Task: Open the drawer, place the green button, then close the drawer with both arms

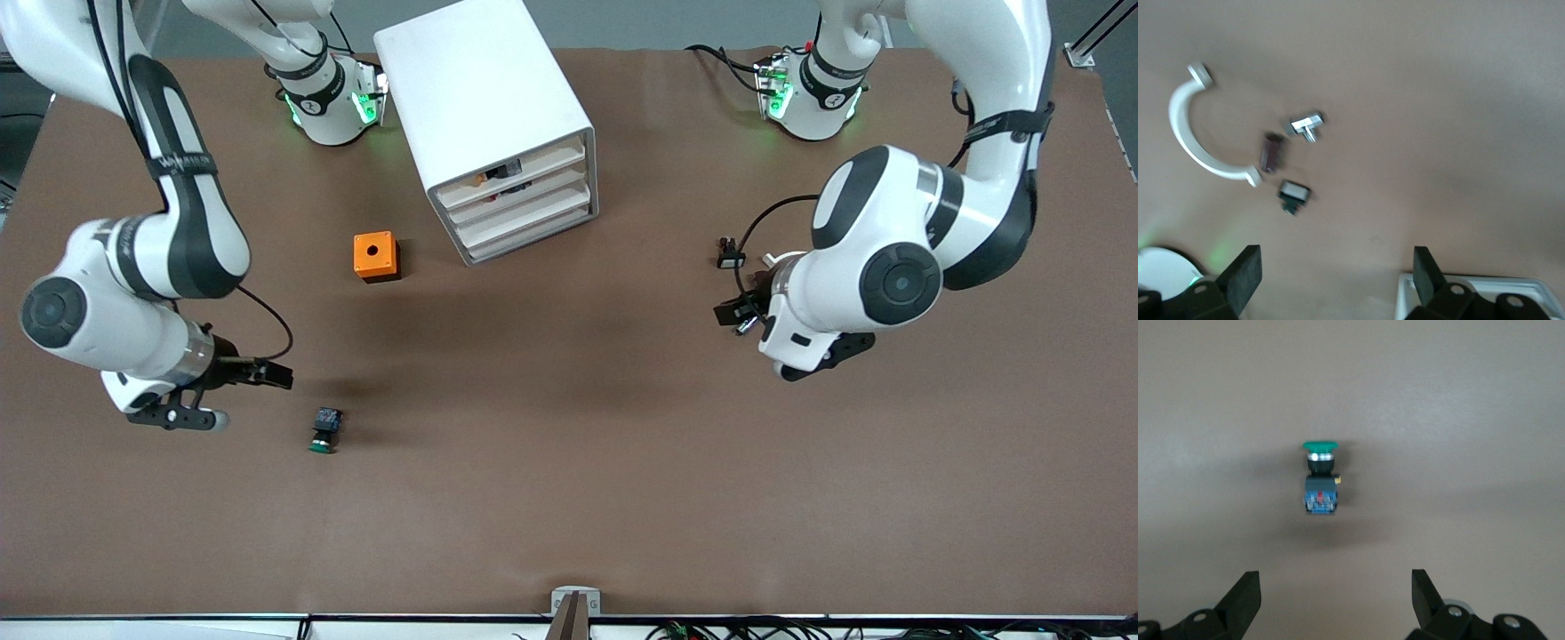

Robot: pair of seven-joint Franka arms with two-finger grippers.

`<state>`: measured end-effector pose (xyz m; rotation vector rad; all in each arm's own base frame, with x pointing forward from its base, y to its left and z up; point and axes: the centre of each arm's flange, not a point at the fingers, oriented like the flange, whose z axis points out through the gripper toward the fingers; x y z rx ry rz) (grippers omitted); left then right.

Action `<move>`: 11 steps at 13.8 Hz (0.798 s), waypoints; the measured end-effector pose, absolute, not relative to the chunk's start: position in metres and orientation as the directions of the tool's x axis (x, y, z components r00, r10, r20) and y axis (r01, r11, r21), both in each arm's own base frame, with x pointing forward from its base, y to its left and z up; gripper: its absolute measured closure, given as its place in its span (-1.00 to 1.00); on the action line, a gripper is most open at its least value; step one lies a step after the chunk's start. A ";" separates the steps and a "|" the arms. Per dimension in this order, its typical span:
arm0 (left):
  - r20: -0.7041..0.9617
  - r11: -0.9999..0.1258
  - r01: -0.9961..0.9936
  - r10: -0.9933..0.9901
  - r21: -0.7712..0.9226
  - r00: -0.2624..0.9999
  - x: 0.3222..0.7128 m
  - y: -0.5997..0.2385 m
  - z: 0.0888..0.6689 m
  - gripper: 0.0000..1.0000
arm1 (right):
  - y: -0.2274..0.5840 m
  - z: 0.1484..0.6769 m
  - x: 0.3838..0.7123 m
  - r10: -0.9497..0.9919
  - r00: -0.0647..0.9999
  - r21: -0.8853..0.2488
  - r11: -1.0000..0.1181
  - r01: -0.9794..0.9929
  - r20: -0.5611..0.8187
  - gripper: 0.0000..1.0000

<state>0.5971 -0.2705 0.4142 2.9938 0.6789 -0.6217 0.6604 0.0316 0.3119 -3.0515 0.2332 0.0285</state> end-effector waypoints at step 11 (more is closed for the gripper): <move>-0.455 -0.520 0.717 0.834 -0.464 0.311 0.538 -0.391 0.307 -1.00 | 0.047 0.183 0.669 -0.269 0.963 -0.115 -0.957 -0.268 -0.003 -0.75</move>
